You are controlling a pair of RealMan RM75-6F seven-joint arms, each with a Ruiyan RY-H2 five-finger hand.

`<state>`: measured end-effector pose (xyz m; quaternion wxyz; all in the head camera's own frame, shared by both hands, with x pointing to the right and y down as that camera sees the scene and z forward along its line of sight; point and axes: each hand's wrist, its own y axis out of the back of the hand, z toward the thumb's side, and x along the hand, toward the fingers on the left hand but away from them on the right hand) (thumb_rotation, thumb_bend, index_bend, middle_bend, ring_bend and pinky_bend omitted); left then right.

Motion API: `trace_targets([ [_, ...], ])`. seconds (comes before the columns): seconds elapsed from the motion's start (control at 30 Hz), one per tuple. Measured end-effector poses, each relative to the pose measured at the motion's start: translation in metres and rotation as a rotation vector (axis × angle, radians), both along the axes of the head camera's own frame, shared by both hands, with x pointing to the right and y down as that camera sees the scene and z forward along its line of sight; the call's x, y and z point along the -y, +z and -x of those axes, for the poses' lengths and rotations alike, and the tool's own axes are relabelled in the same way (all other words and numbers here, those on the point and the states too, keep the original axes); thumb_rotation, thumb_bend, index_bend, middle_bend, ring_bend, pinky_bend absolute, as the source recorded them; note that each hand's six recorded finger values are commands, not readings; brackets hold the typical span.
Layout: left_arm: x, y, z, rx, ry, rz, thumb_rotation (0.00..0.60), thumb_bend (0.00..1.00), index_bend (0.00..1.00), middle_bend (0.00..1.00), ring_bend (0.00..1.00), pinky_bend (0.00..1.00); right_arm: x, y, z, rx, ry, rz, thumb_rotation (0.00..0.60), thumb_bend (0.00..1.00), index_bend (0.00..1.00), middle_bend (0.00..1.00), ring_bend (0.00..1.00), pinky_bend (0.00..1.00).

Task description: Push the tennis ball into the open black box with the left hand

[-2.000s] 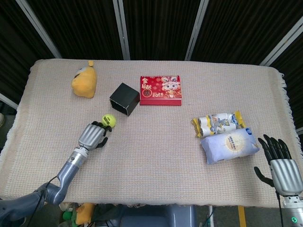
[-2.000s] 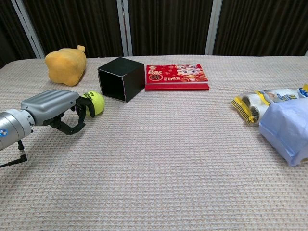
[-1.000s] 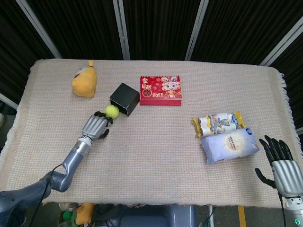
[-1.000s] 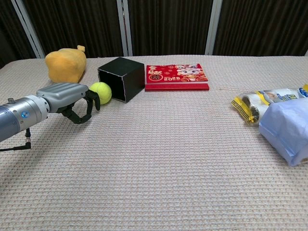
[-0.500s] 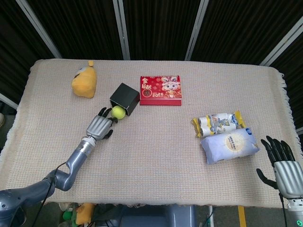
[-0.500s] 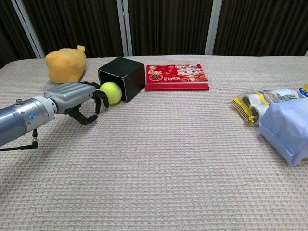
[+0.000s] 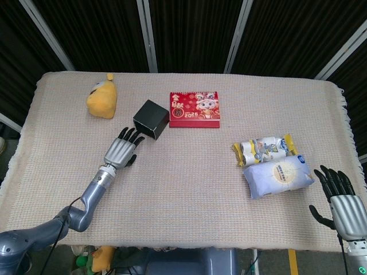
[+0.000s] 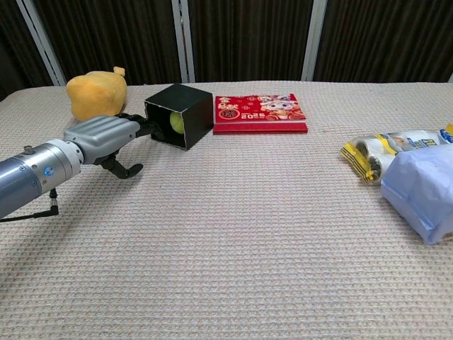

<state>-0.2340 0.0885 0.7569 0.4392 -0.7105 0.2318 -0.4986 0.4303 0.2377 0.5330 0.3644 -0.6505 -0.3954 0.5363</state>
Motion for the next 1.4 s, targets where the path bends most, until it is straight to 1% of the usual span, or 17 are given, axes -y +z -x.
trace_targets([
  [0.13, 0.000, 0.001, 0.002, 0.012, -0.010, -0.002, 0.600, 0.43, 0.05, 0.00, 0.00, 0.00, 0.000, -0.001, 0.000, 0.006, 0.000, 0.002, 0.600, 0.34, 0.00, 0.00, 0.00, 0.00],
  [0.27, -0.001, 0.000, 0.002, 0.019, -0.010, -0.004, 0.600, 0.41, 0.03, 0.00, 0.00, 0.00, 0.001, -0.001, -0.001, 0.006, 0.000, 0.002, 0.600, 0.34, 0.00, 0.00, 0.00, 0.00],
  [0.3, -0.002, 0.000, 0.002, 0.017, -0.009, -0.003, 0.600, 0.38, 0.03, 0.00, 0.00, 0.00, 0.001, -0.001, -0.001, 0.006, 0.000, 0.002, 0.600, 0.34, 0.00, 0.00, 0.00, 0.00],
  [0.43, -0.008, -0.005, 0.004, -0.002, -0.002, 0.005, 0.600, 0.20, 0.02, 0.01, 0.00, 0.00, 0.001, -0.001, -0.001, 0.002, 0.001, 0.002, 0.600, 0.34, 0.00, 0.00, 0.00, 0.00],
  [0.53, -0.016, -0.012, 0.009, -0.016, 0.011, 0.016, 0.600, 0.13, 0.01, 0.02, 0.00, 0.00, 0.000, -0.001, -0.001, 0.000, 0.000, -0.003, 0.600, 0.34, 0.00, 0.00, 0.00, 0.00],
  [0.6, -0.022, -0.020, 0.016, -0.028, 0.020, 0.016, 0.600, 0.11, 0.00, 0.02, 0.00, 0.00, 0.000, -0.002, 0.000, -0.003, 0.000, -0.008, 0.600, 0.34, 0.00, 0.00, 0.00, 0.00],
  [0.7, -0.038, -0.041, 0.032, -0.053, 0.036, 0.005, 0.600, 0.08, 0.00, 0.02, 0.00, 0.00, -0.001, -0.002, 0.002, -0.004, -0.005, -0.017, 0.600, 0.34, 0.00, 0.00, 0.00, 0.00],
  [0.73, -0.047, -0.051, 0.041, -0.063, 0.041, -0.005, 0.600, 0.08, 0.00, 0.02, 0.00, 0.00, -0.001, -0.002, 0.004, -0.002, -0.010, -0.021, 0.600, 0.34, 0.00, 0.00, 0.00, 0.00],
  [0.8, -0.062, -0.068, 0.059, -0.067, 0.040, -0.027, 0.600, 0.06, 0.00, 0.02, 0.00, 0.00, -0.002, -0.002, 0.007, 0.000, -0.018, -0.026, 0.600, 0.34, 0.00, 0.00, 0.00, 0.00],
  [0.87, -0.080, -0.088, 0.083, -0.061, 0.026, -0.063, 0.600, 0.06, 0.00, 0.02, 0.00, 0.00, -0.003, -0.001, 0.011, 0.002, -0.030, -0.033, 0.600, 0.34, 0.00, 0.00, 0.00, 0.00],
  [1.0, -0.117, -0.128, 0.128, -0.036, -0.044, -0.148, 0.600, 0.06, 0.00, 0.02, 0.00, 0.00, -0.005, 0.002, 0.016, -0.002, -0.045, -0.046, 0.600, 0.34, 0.00, 0.00, 0.00, 0.00],
  [1.03, -0.128, -0.141, 0.141, -0.020, -0.069, -0.179, 0.600, 0.06, 0.00, 0.03, 0.00, 0.00, -0.005, 0.002, 0.017, -0.005, -0.047, -0.049, 0.600, 0.34, 0.00, 0.00, 0.00, 0.00],
  [1.13, -0.156, -0.170, 0.165, 0.035, -0.125, -0.253, 0.600, 0.06, 0.00, 0.04, 0.00, 0.00, -0.005, 0.004, 0.017, -0.013, -0.044, -0.054, 0.600, 0.34, 0.00, 0.00, 0.00, 0.00],
  [1.2, -0.170, -0.181, 0.174, 0.083, -0.139, -0.283, 0.600, 0.06, 0.00, 0.05, 0.00, 0.00, -0.004, 0.003, 0.016, -0.013, -0.040, -0.058, 0.600, 0.34, 0.00, 0.00, 0.00, 0.00],
  [1.27, -0.184, -0.187, 0.178, 0.130, -0.135, -0.299, 0.600, 0.06, 0.00, 0.05, 0.00, 0.00, -0.003, 0.003, 0.015, -0.016, -0.034, -0.061, 0.600, 0.34, 0.00, 0.00, 0.00, 0.00],
  [1.33, -0.189, -0.190, 0.178, 0.145, -0.127, -0.301, 0.600, 0.06, 0.00, 0.05, 0.00, 0.00, -0.004, 0.002, 0.014, -0.018, -0.033, -0.063, 0.600, 0.34, 0.00, 0.00, 0.00, 0.00],
  [1.4, -0.190, -0.189, 0.178, 0.147, -0.128, -0.293, 0.600, 0.06, 0.00, 0.05, 0.00, 0.00, -0.004, 0.001, 0.015, -0.018, -0.036, -0.065, 0.600, 0.34, 0.00, 0.00, 0.00, 0.00],
])
